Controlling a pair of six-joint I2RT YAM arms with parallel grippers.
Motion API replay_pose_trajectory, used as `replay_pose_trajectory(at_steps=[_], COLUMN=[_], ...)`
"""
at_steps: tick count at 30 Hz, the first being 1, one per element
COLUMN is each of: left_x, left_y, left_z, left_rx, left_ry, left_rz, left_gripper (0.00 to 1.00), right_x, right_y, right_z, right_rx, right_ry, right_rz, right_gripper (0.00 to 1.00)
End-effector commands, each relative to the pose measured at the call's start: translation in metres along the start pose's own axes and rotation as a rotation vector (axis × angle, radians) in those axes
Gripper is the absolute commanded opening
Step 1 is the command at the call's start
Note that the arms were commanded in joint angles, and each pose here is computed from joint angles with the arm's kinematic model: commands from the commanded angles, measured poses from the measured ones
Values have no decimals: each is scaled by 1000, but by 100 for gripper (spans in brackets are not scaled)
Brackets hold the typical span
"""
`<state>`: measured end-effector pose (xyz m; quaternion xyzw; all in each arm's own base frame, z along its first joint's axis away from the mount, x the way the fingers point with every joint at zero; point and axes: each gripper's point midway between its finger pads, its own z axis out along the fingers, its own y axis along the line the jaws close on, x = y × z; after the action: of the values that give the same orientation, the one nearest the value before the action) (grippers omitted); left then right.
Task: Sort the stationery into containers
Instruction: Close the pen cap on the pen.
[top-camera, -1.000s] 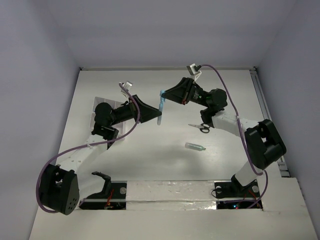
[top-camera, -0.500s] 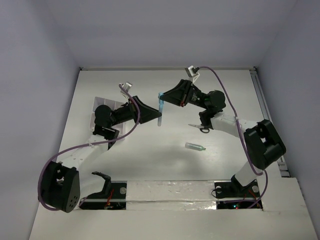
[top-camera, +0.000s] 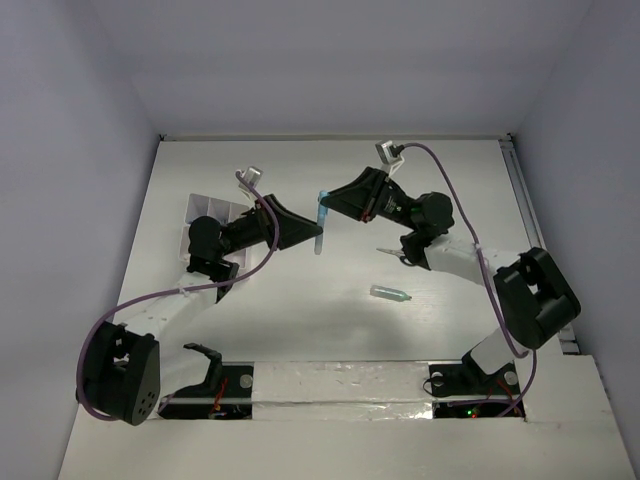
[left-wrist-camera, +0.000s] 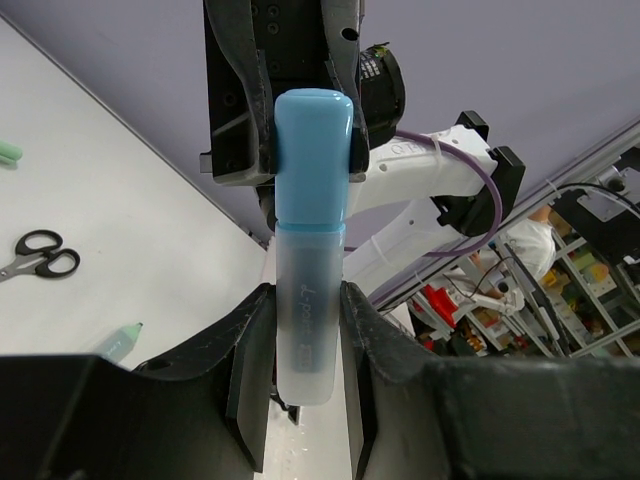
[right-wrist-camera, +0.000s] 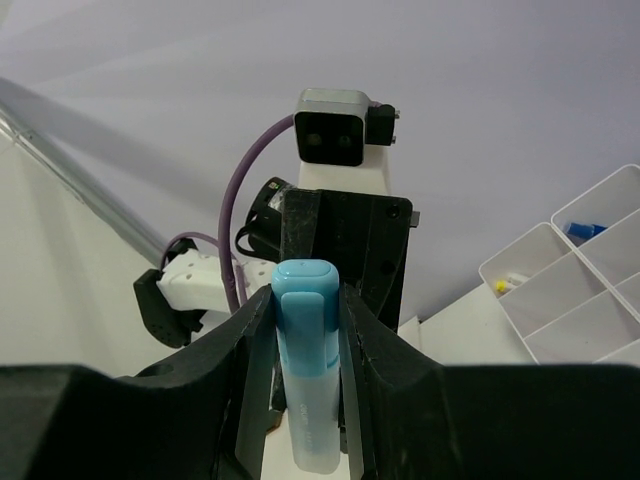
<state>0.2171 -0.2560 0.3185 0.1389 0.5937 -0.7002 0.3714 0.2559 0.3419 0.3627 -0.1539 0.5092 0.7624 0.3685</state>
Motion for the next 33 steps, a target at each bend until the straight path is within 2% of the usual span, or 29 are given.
replay_pose_trajectory(at_steps=[1, 16, 25, 29, 33], left_x=[-29, -54, -74, -83, -93], left_y=[-37, -59, -75, -89, -98], left_z=[0, 6, 6, 6, 3], left_rx=[102, 136, 147, 157, 153], left_ry=[-122, -163, -178, -176, -184], left_rz=[135, 179, 230, 265, 299], left_gripper=[0, 0, 0, 0, 0], right_x=[4, 33, 58, 69, 87], right_y=[81, 64, 44, 34, 22], right_z=[-11, -10, -7, -9, -9], right_rx=[-316, -244, -179, -150, -115], right_ry=[-13, 71, 103, 135, 180], right_rz=[-306, -308, -300, -273, -255], right_gripper=[24, 19, 9, 0, 0])
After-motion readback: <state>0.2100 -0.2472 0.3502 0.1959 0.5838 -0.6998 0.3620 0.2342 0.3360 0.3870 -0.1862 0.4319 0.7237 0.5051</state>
